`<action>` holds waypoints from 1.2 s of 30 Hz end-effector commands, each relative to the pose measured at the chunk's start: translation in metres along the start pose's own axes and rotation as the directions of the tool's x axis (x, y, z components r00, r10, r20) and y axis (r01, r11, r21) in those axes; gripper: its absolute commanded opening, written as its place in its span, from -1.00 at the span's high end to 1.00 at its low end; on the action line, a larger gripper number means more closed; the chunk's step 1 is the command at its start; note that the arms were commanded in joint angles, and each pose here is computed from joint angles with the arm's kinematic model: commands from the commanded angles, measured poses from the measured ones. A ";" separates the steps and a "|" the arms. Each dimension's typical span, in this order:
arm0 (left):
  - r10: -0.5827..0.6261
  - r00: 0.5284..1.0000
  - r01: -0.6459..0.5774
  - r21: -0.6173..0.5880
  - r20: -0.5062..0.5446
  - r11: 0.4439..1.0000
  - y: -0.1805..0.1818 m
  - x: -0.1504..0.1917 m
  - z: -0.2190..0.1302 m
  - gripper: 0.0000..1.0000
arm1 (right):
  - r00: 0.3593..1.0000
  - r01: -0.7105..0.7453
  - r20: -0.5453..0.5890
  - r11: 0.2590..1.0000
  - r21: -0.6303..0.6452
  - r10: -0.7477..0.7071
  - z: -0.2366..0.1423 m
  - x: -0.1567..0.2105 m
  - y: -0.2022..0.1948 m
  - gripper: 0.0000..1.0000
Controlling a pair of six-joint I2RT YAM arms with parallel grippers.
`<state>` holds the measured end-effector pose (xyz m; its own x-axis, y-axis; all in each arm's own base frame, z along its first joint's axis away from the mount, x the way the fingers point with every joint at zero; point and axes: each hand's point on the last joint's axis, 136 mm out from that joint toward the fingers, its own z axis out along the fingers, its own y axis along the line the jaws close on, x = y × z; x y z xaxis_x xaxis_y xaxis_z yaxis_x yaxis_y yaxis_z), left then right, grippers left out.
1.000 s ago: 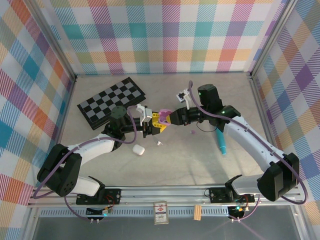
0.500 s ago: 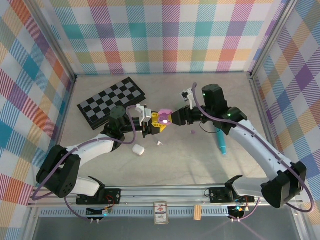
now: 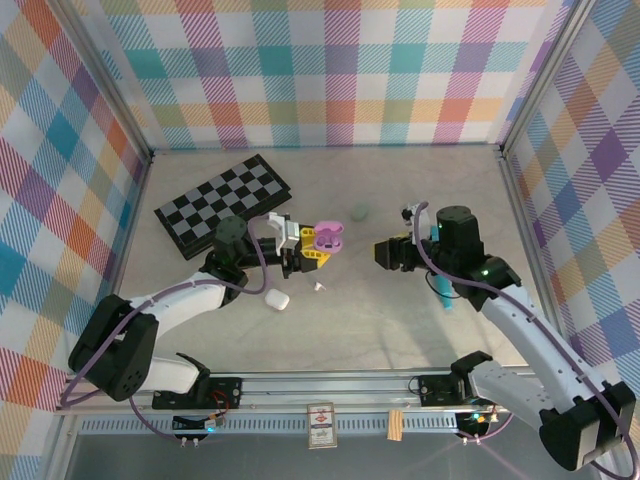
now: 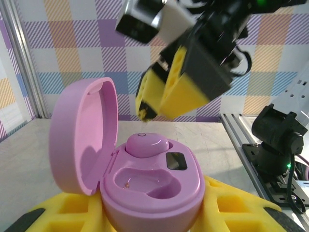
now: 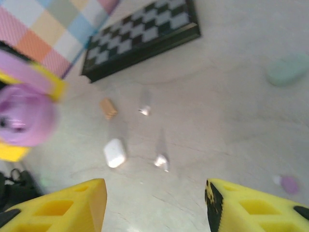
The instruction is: Insert the wireless bluetooth earbuds into the charging case
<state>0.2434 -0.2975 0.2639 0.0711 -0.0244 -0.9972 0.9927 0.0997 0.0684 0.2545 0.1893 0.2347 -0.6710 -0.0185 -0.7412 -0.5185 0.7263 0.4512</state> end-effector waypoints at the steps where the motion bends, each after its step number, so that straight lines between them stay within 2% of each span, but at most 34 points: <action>1: 0.106 0.993 -0.109 0.048 0.056 0.993 -0.015 -0.020 -0.004 0.38 | 0.994 -0.108 0.039 0.989 0.099 0.104 0.004 -0.006 -0.030 -0.13; 4: 0.125 0.990 -0.128 0.043 0.071 0.991 -0.016 -0.025 -0.005 0.38 | 0.970 -0.228 -0.032 0.951 0.208 0.240 0.017 0.011 -0.063 -0.13; 10: 0.135 0.988 -0.138 0.045 0.079 0.989 -0.018 -0.030 -0.006 0.38 | 0.898 -0.363 -0.136 0.880 0.307 0.418 0.052 0.038 -0.099 -0.17; 16: 0.138 0.988 -0.142 0.046 0.075 0.989 -0.019 -0.032 -0.007 0.38 | 0.802 -0.471 -0.172 0.784 0.405 0.572 0.085 0.067 -0.128 -0.20; 19: 0.141 0.988 -0.144 0.048 0.061 0.988 -0.021 -0.031 -0.008 0.38 | 0.759 -0.524 -0.175 0.748 0.408 0.627 0.097 0.077 -0.133 -0.19; 26: 0.143 0.989 -0.145 0.044 0.041 0.989 -0.021 -0.030 -0.009 0.38 | 0.695 -0.608 -0.189 0.708 0.360 0.693 0.118 0.092 -0.132 -0.17; 36: 0.145 0.988 -0.147 0.041 0.048 0.988 -0.020 -0.033 -0.008 0.38 | 0.682 -0.605 -0.204 0.698 0.383 0.702 0.126 0.096 -0.139 -0.13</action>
<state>0.2283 -0.2908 0.2828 0.1582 -0.0351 -0.9868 0.9841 0.0873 0.1547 0.3226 0.1694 0.0367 -0.9300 0.3557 -0.0926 0.2470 0.7913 0.5593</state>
